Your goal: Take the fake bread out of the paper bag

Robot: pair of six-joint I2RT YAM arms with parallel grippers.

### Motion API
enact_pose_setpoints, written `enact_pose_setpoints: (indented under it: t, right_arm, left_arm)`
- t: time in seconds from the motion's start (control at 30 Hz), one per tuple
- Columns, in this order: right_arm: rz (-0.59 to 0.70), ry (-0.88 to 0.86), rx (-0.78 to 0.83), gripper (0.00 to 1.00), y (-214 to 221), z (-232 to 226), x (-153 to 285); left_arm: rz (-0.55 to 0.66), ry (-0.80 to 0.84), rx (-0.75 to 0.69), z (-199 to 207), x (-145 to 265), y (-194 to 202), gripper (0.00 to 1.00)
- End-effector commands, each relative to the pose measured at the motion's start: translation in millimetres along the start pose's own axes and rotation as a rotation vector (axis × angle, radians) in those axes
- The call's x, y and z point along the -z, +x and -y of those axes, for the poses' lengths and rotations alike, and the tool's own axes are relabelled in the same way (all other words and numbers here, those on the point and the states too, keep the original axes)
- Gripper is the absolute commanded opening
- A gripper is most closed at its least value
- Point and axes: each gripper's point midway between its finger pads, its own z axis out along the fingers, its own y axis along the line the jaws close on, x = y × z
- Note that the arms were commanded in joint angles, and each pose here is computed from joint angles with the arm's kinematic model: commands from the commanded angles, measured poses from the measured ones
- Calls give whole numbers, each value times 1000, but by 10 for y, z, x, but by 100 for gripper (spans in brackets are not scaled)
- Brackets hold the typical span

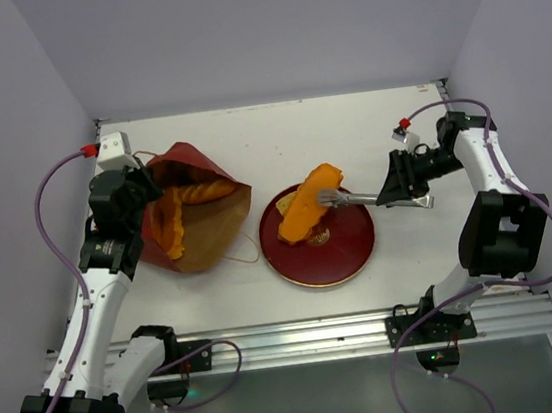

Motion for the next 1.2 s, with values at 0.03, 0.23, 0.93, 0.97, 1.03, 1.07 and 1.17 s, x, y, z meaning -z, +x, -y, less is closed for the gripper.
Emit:
enact_pose_setpoints:
  t: [0.03,0.23,0.93,0.97,1.03,1.07,1.17]
  right_arm:
    - [31,-46,36,55,-85,-71,28]
    - [18,-34,18,58,-26,-3,17]
    - [-2,45,-4,59,67,212,7]
    - [-2,45,-2,58,67,212,7]
    - [-1,42,6,58,66,195,14]
    - [2,42,10,58,60,193,20]
    - [2,39,17,58,59,187,23]
  left_arm:
    - [104,37,34,82,50,-282,0]
    - [110,38,34,82,73,-306,0]
    - [107,52,41,107,69,-287,0]
    - [105,52,42,107,69,-283,0]
    - [107,51,41,104,73,-288,0]
    - [107,51,41,103,77,-288,0]
    - [105,52,42,105,75,-281,0]
